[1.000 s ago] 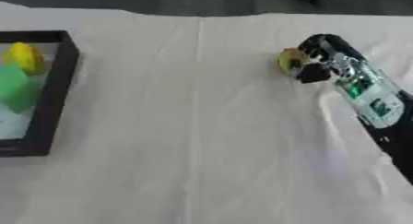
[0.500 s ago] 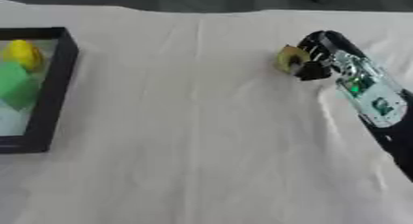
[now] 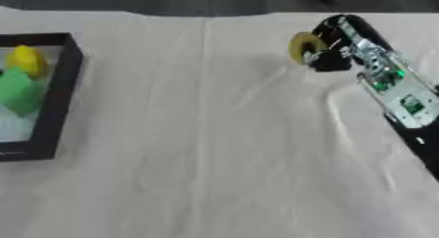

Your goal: Pick up the objects with one hand, pass them to the other hand, and then place them into the box on the other side of the table.

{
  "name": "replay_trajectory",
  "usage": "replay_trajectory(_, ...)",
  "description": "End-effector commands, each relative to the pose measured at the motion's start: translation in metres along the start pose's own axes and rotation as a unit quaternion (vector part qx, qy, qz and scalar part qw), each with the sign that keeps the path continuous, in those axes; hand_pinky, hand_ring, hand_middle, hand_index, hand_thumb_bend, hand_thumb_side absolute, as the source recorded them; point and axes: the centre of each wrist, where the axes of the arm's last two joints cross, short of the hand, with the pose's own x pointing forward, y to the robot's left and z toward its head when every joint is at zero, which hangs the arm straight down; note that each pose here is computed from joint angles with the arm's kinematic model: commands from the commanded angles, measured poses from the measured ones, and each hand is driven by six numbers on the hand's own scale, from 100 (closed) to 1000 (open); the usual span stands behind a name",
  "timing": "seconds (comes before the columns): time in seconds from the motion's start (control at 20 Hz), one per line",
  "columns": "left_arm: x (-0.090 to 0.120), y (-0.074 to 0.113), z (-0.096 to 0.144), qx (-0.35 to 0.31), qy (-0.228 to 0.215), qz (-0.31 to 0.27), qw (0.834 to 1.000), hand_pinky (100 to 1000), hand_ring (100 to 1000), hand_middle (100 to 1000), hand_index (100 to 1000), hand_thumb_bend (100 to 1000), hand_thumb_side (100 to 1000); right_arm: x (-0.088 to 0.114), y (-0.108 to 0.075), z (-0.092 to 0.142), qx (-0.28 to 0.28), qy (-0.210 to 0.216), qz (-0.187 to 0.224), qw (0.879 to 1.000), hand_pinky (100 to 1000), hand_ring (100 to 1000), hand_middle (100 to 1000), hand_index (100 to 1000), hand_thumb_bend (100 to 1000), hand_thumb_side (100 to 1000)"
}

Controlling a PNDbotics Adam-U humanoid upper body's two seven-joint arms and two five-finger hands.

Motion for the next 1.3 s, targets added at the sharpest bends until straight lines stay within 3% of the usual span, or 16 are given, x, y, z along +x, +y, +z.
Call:
replay_trajectory(0.05, 0.004, 0.007, -0.002, 0.004, -0.009, -0.016, 1.0, 605, 690, 606, 727, 100, 664, 0.019, -0.014, 0.007, -0.014, -0.025, -0.012, 1.0, 652, 601, 414, 488, 100, 100)
replay_trajectory(0.5, 0.013, 0.017, -0.01, 0.018, -0.023, -0.043, 0.999, 607, 726, 616, 731, 100, 642, 0.063, 0.012, 0.031, -0.015, -0.073, -0.136, 0.988, 586, 562, 387, 482, 100, 100)
replay_trajectory(1.3, 0.067, 0.012, -0.034, -0.015, -0.117, -0.086, 0.989, 632, 741, 641, 738, 100, 483, 0.105, 0.093, 0.049, -0.018, -0.104, -0.265, 0.958, 534, 530, 368, 481, 100, 149)
